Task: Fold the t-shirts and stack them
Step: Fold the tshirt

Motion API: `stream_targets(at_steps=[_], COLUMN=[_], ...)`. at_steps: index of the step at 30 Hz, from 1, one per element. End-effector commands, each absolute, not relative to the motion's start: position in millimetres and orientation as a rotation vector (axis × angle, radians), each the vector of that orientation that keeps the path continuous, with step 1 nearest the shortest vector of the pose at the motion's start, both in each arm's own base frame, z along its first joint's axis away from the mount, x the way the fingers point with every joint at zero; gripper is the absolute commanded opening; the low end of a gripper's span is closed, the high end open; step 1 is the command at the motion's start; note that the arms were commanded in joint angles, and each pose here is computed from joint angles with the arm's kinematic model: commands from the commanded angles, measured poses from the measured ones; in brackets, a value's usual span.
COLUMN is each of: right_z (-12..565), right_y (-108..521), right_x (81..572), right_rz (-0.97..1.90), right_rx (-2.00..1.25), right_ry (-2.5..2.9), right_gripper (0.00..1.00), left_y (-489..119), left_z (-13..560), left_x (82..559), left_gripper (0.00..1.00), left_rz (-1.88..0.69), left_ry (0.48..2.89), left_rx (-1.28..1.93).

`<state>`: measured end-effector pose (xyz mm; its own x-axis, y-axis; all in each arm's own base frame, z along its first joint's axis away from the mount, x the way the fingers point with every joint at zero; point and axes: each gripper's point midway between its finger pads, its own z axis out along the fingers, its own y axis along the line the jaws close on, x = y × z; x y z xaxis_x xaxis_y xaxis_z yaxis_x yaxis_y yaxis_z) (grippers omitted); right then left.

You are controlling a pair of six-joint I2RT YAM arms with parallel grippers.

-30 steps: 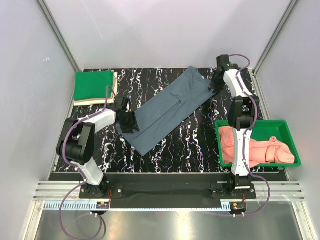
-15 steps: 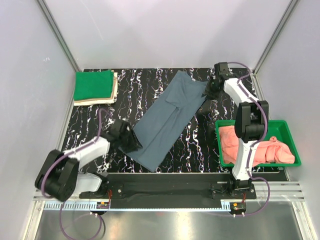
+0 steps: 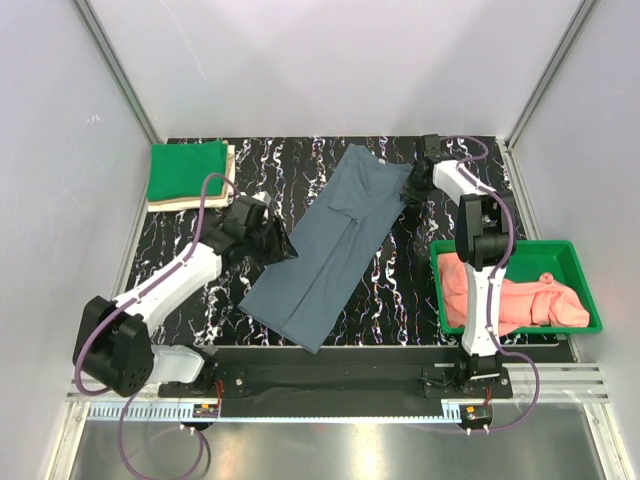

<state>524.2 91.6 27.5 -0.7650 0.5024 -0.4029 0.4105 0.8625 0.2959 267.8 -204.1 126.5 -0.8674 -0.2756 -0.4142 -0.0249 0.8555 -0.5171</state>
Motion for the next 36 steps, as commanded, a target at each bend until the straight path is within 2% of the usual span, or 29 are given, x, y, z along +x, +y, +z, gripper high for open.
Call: stream_targets(at_steps=[1, 6, 13, 17, 21, 23, 27, 29, 31, 32, 35, 36], right_z=[36, 27, 18, 31, 72, 105, 130, 140, 153, 145, 146, 145], right_y=[65, 62, 52, 47, 49, 53, 66, 71, 74, 76, 91, 97], right_x=[552, 572, 600, 605, 592, 586, 563, 552, 542, 534, 507, 500], right_rz=[0.200, 0.254, 0.314, 0.315, 0.329, 0.376, 0.460, 0.480, 0.492, 0.502, 0.540, 0.539], right_rx=[0.743, 0.717, 0.638, 0.582, 0.543, 0.524, 0.511, 0.500, 0.489, 0.500, 0.498, 0.490], right_ry=[2.456, 2.458, 2.463, 2.500, 2.490, 2.453, 2.448, 2.449, 2.437, 2.462, 2.498, 2.509], right_gripper=[0.30, 0.27, 0.25, 0.30, 0.38, 0.40, 0.43, 0.45, 0.45, 0.45, 0.45, 0.45], left_y=[-177, -153, -159, -155, -149, -149, -159, -159, -164, -164, -171, -173], left_z=[111, 93, 92, 67, 39, 27, 8, -2, -2, -5, 6, 15], left_x=[275, 284, 287, 282, 271, 267, 248, 239, 233, 225, 215, 214], left_gripper=[0.48, 0.48, 0.52, 0.54, 0.55, 0.56, 0.54, 0.44, 0.28, 0.14, 0.02, 0.01], left_rz=[-0.568, -0.513, -0.533, -0.491, -0.419, -0.398, -0.432, -0.441, -0.503, -0.518, -0.621, -0.655], left_ry=[2.599, 2.641, 2.658, 2.740, 2.814, 2.848, 2.909, 2.942, 2.950, 2.963, 2.919, 2.882], left_rx=[-0.162, -0.217, -0.113, -0.093, -0.100, -0.091, -0.059, -0.078, -0.083, -0.109, -0.163, -0.171])
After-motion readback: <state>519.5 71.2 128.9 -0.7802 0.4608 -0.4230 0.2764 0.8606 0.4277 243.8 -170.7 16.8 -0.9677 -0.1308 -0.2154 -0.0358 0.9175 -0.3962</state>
